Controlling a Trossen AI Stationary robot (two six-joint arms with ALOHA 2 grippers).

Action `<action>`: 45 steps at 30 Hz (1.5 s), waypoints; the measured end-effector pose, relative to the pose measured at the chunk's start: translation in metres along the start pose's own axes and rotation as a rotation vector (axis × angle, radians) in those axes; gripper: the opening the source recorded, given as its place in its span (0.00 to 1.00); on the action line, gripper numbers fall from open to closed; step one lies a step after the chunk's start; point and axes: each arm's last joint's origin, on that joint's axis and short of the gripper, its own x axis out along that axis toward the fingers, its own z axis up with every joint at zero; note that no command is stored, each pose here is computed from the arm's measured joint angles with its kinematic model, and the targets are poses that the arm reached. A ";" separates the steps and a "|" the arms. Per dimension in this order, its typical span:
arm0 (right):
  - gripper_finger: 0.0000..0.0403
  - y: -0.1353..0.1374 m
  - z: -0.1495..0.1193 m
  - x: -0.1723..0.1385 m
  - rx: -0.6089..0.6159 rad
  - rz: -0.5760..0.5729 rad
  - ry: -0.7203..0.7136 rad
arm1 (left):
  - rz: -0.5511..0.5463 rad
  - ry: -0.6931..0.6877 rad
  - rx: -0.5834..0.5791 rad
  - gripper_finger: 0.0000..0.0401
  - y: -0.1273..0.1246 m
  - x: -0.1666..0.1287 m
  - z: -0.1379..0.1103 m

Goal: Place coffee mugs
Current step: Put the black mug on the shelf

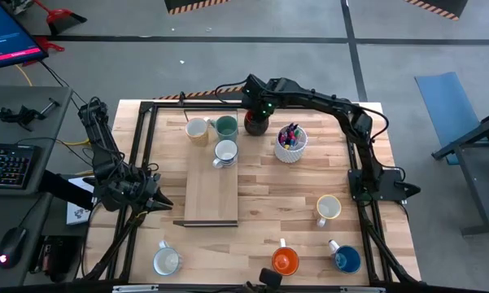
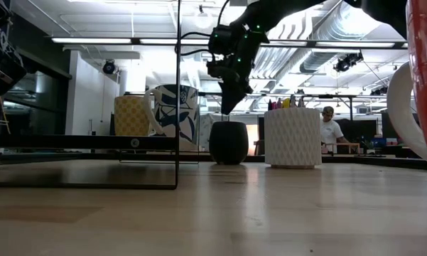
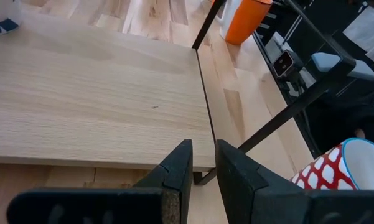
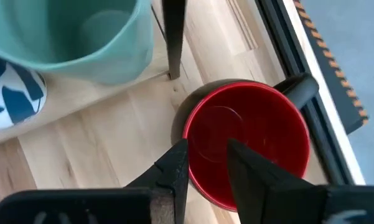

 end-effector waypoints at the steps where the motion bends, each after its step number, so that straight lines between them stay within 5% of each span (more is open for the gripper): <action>1: 0.21 0.000 0.000 0.001 0.007 0.000 0.003 | 0.000 0.000 0.000 0.15 0.000 0.000 0.000; 38: 0.21 0.008 -0.005 0.055 0.050 0.040 0.111 | 0.011 0.008 0.013 0.15 0.001 0.000 -0.001; 45: 0.12 0.010 -0.004 0.057 0.047 0.043 0.110 | 0.013 0.010 0.016 0.15 0.001 0.000 -0.001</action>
